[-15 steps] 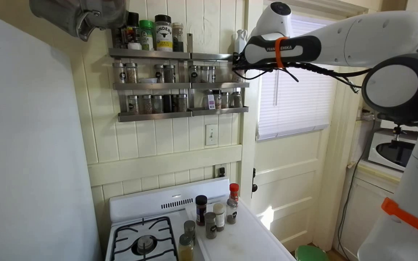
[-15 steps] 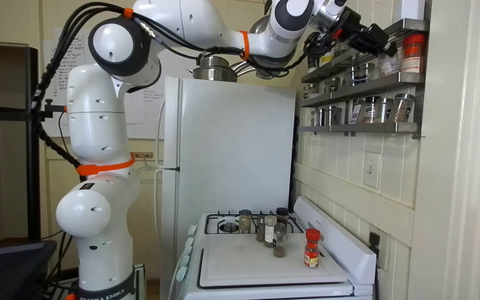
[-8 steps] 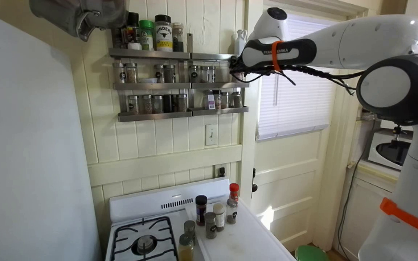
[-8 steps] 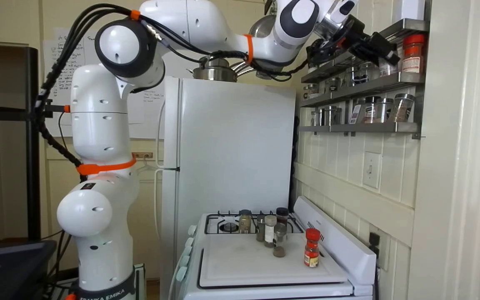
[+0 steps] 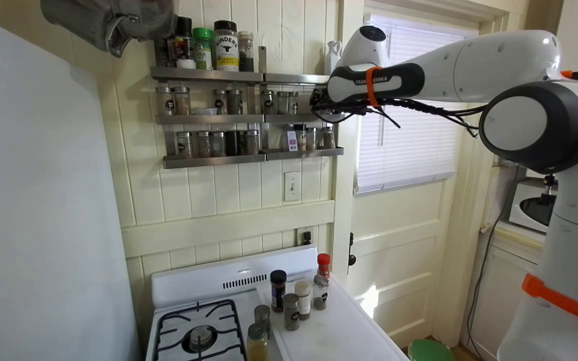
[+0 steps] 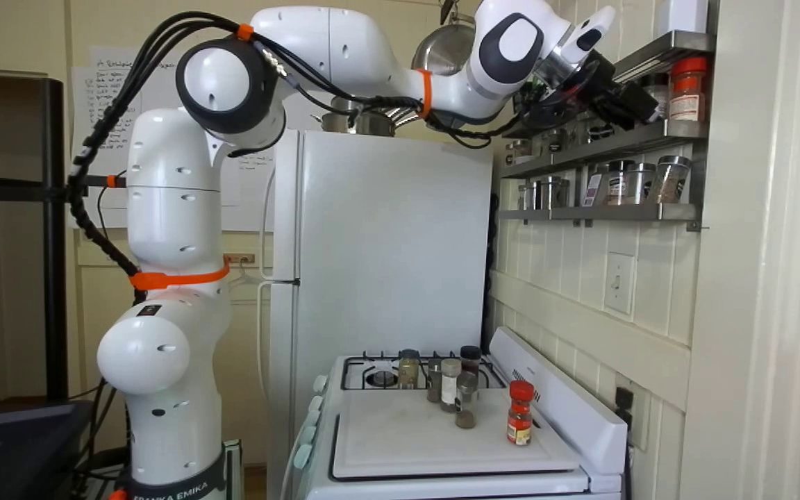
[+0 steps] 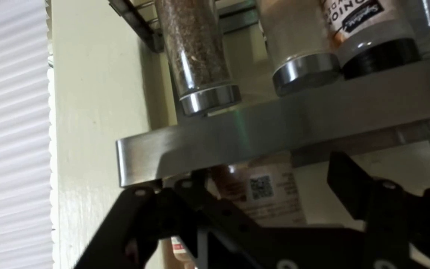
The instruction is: Put the jar on the shelf
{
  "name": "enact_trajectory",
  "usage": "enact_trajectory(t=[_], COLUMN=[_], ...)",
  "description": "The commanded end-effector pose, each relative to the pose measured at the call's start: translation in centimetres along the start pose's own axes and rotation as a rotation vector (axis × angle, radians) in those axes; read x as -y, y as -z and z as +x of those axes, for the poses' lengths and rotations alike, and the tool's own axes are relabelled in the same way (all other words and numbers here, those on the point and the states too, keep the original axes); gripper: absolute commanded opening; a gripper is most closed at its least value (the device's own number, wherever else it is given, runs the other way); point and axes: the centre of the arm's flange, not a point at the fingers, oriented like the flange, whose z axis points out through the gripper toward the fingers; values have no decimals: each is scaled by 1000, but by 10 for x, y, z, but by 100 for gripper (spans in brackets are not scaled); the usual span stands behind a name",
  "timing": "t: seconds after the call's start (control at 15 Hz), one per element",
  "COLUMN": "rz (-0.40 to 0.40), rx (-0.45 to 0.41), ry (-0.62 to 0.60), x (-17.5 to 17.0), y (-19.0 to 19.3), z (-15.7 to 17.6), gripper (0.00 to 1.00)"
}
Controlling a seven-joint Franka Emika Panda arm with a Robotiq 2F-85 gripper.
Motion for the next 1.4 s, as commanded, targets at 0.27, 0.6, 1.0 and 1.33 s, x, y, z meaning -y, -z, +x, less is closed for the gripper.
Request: enact_trajectory(t=[0.27, 0.6, 1.0, 1.33], rz=[-11, -46, -32, 12], rx=[16, -52, -78, -88], ry=[30, 69, 84, 102], x=[10, 9, 6, -7], y=[19, 50, 85, 93], z=[-1, -1, -16, -33], gripper=[96, 98, 69, 30])
